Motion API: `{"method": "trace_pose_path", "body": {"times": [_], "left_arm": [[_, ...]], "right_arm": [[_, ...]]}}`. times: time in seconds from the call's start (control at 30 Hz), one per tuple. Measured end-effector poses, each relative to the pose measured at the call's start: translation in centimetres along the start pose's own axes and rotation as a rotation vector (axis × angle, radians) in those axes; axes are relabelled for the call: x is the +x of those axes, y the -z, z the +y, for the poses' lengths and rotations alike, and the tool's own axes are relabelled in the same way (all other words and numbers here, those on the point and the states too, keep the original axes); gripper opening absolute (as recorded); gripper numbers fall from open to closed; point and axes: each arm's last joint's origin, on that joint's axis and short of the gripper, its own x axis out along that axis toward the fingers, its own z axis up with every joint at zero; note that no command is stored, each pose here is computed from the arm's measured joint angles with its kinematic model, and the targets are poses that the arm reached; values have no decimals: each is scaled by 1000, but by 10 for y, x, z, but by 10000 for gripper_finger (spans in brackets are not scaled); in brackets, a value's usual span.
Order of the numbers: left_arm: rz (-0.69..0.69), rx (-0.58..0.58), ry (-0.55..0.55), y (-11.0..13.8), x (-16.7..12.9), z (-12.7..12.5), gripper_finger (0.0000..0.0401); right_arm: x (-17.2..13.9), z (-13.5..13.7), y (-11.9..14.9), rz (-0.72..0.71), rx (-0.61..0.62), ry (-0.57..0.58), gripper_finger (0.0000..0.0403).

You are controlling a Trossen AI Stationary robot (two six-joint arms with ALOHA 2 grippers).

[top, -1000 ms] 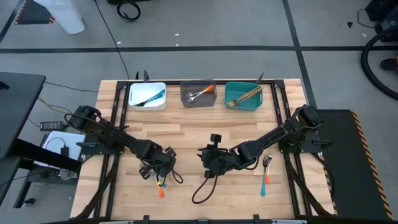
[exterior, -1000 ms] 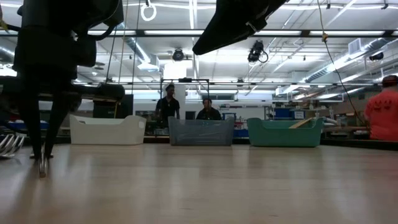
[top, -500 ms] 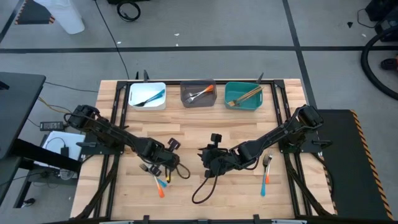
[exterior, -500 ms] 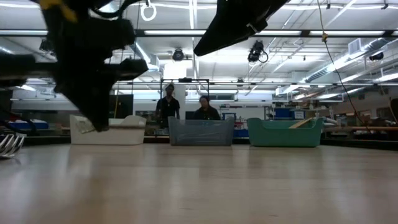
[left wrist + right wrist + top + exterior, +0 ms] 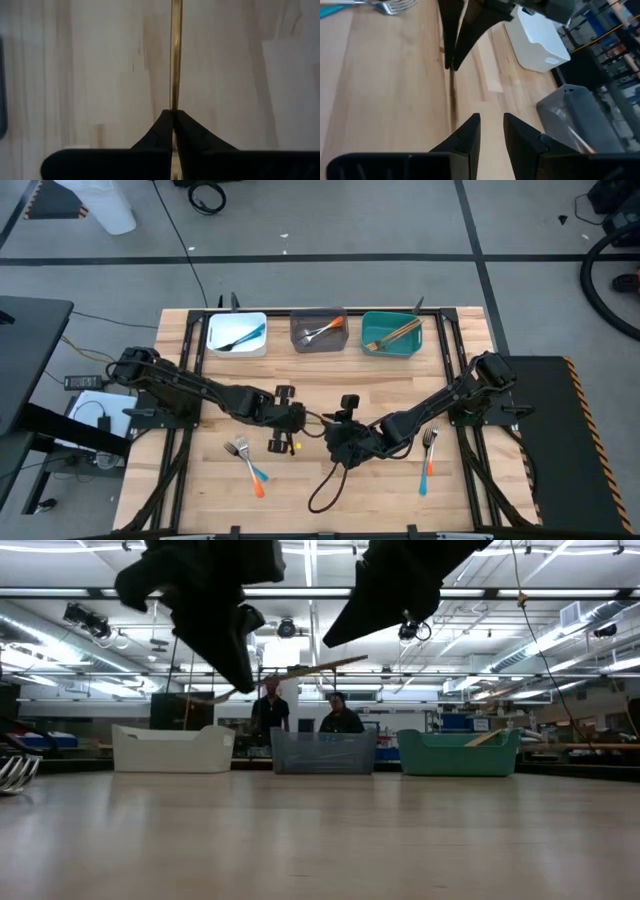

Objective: Sort silverware by color (type)
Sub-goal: Put the gold fork into the green bin

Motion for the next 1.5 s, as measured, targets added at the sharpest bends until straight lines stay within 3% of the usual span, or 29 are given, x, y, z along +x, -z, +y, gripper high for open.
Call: {"method": "trace_pose_path", "body": {"times": [0.33,0.57,0.73,1.0,1.5], "left_arm": [[85,-179,-2,-22,3,13,14],[17,-291,47,-36,2,20,14],[-15,-358,94,-40,2,18,14],[-58,-415,188,-46,1,16,14],[-59,-429,196,-46,2,22,14]], "right_arm": [[-8,6,-1,-21,-220,27,102],[-12,10,2,-8,-297,51,136],[-12,9,6,23,-345,72,139],[-12,9,8,32,-373,56,117],[-14,12,9,29,-392,-3,99]]}}
